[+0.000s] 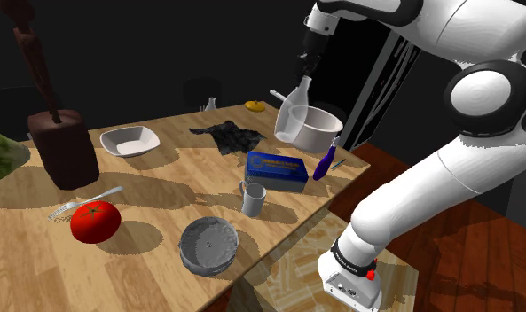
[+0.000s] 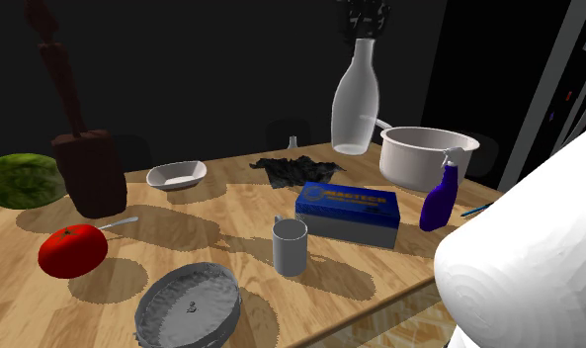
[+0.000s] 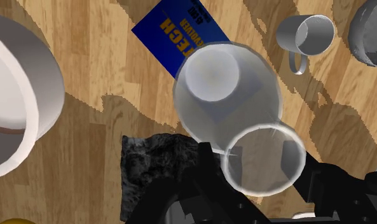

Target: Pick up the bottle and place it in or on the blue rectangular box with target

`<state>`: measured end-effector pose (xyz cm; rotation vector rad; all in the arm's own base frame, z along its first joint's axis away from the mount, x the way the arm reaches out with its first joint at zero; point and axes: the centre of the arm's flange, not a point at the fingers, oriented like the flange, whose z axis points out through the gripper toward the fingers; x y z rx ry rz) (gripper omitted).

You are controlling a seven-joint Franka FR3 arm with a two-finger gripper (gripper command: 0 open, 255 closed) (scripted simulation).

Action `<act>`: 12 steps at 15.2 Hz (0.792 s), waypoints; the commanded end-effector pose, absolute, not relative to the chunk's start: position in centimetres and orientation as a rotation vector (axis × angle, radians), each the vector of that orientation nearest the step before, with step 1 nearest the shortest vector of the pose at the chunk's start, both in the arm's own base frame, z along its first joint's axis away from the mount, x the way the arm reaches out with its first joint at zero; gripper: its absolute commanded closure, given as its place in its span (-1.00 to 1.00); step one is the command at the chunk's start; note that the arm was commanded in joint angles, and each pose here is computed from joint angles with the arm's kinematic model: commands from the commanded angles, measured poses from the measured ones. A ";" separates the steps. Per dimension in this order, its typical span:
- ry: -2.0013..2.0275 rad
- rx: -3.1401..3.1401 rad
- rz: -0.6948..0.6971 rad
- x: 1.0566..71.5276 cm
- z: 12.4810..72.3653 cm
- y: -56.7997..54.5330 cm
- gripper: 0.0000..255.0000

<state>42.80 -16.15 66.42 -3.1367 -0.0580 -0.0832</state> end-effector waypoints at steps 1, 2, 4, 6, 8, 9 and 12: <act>-0.058 -3.137 -0.085 42.6 65.3 -16.2 1.00; -0.058 -3.137 -0.085 42.6 64.8 -16.2 1.00; -0.058 -3.137 -0.085 42.6 63.7 -16.2 1.00; -0.058 -3.137 -0.085 42.6 62.7 -16.2 1.00; -0.058 -3.137 -0.085 42.6 61.6 -16.2 1.00; -0.058 -3.137 -0.085 42.6 61.1 -16.2 1.00; -0.058 -3.137 -0.085 42.6 59.5 -16.2 1.00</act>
